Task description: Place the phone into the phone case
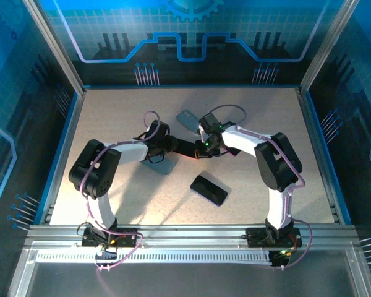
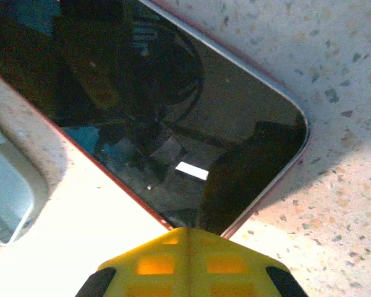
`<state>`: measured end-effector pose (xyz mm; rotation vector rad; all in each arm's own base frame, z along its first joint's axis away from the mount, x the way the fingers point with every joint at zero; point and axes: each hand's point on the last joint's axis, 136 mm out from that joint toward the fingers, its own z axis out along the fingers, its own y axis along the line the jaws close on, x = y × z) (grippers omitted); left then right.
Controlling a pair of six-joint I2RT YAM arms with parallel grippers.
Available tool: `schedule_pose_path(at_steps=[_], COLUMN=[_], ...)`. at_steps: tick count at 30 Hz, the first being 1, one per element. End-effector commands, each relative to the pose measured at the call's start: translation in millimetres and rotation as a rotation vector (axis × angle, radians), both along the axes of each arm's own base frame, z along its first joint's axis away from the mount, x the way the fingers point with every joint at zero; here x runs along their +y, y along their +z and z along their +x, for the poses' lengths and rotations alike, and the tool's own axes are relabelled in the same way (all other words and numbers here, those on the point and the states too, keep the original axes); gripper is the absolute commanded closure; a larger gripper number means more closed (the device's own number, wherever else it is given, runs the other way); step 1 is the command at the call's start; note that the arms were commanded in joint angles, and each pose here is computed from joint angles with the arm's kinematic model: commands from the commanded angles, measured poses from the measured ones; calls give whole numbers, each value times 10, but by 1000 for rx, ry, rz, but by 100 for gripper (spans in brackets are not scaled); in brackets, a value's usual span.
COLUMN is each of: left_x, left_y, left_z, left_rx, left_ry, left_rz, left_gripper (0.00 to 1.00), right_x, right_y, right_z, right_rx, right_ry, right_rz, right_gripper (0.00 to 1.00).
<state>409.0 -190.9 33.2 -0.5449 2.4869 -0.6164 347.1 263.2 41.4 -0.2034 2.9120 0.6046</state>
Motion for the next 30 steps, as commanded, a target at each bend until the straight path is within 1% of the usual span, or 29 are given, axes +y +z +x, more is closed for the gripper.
schedule_pose_path(at_steps=[1,6,11,15,22,26,30], left_x=[22,18,21,24,16,8,11], left_y=[-104,-77,-76,-90,-110,-121,-140], left_z=[-134,-143,-171,-185,-181,-176,-180], left_rx=[60,58,61,64,69,71,75], left_ry=[-25,-20,-22,-24,-26,-27,-26], left_rz=[47,38,36,38,38,35,34], left_gripper=[66,66,66,66,66,66,66], right_x=[-41,-192,-289,-285,-281,-306,-258], right_y=[368,271,102,12,-190,-388,-628], right_z=[182,404,501,517,442,332,100], right_rx=[-60,-70,-44,-28,12,35,83], right_ry=[-11,-33,-40,-40,-29,10,62], right_rz=[27,-18,-54,-58,-86,-171,-231], right_gripper=[100,100,100,100,100,100,100])
